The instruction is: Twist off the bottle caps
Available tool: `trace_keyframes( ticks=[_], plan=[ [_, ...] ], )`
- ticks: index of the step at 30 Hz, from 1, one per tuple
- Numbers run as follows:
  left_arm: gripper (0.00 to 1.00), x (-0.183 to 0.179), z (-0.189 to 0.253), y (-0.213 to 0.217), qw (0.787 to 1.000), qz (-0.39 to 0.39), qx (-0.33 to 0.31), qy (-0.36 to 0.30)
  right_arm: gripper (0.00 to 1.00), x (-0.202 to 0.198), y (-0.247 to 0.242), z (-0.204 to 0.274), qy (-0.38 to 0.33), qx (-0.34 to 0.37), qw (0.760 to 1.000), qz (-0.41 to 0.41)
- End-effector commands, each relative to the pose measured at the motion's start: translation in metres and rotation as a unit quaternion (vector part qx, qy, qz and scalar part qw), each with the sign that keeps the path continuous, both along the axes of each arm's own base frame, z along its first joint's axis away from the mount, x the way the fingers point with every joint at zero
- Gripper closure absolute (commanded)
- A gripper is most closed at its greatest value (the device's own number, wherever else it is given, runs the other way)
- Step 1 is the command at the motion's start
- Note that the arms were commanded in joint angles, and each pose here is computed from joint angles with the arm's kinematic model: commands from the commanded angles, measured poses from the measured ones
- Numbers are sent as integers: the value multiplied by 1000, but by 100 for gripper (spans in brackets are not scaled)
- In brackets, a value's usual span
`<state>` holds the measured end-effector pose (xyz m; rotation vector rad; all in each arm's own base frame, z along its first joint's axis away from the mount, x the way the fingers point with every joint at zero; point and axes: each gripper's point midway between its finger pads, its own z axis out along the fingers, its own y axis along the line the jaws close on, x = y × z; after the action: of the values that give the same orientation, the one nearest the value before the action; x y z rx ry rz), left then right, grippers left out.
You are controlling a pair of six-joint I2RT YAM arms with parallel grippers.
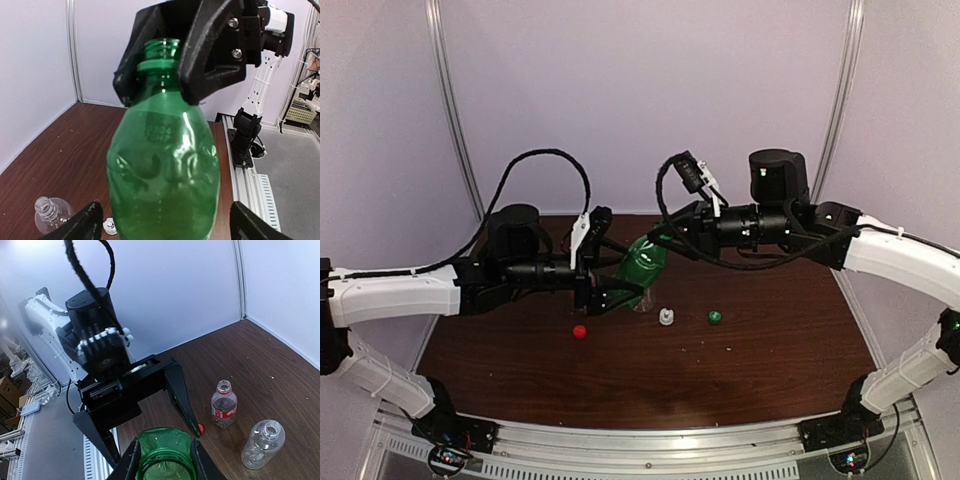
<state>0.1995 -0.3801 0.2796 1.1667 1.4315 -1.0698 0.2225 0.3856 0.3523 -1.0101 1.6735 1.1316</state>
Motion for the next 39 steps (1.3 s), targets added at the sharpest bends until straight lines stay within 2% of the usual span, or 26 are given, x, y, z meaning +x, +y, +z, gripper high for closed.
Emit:
trace_keyframes(
  ticks=[1,5,11,14,26,34,39],
  plan=[
    [3,11,20,7,999,36,-26,-25,100,18,-28,5,-18,-16,997,-73],
    [2,14,17,10,998,52,-18,-24,100,44,-60,-5,-17,-49,987,-152],
    [2,18,18,16,997,71,-14,-28,100,97,-125,-29,-20,-121,942,-311],
    [2,22,21,20,996,87,-13,-34,100,116,-142,-44,-16,-147,926,-347],
    [2,37,20,33,988,148,0,-39,100,178,-140,-126,17,-224,900,-374],
    [2,40,17,37,986,161,10,-42,97,189,-133,-172,41,-264,892,-365],
    [2,41,19,40,985,166,10,-45,94,190,-133,-184,45,-269,891,-363]
  ],
)
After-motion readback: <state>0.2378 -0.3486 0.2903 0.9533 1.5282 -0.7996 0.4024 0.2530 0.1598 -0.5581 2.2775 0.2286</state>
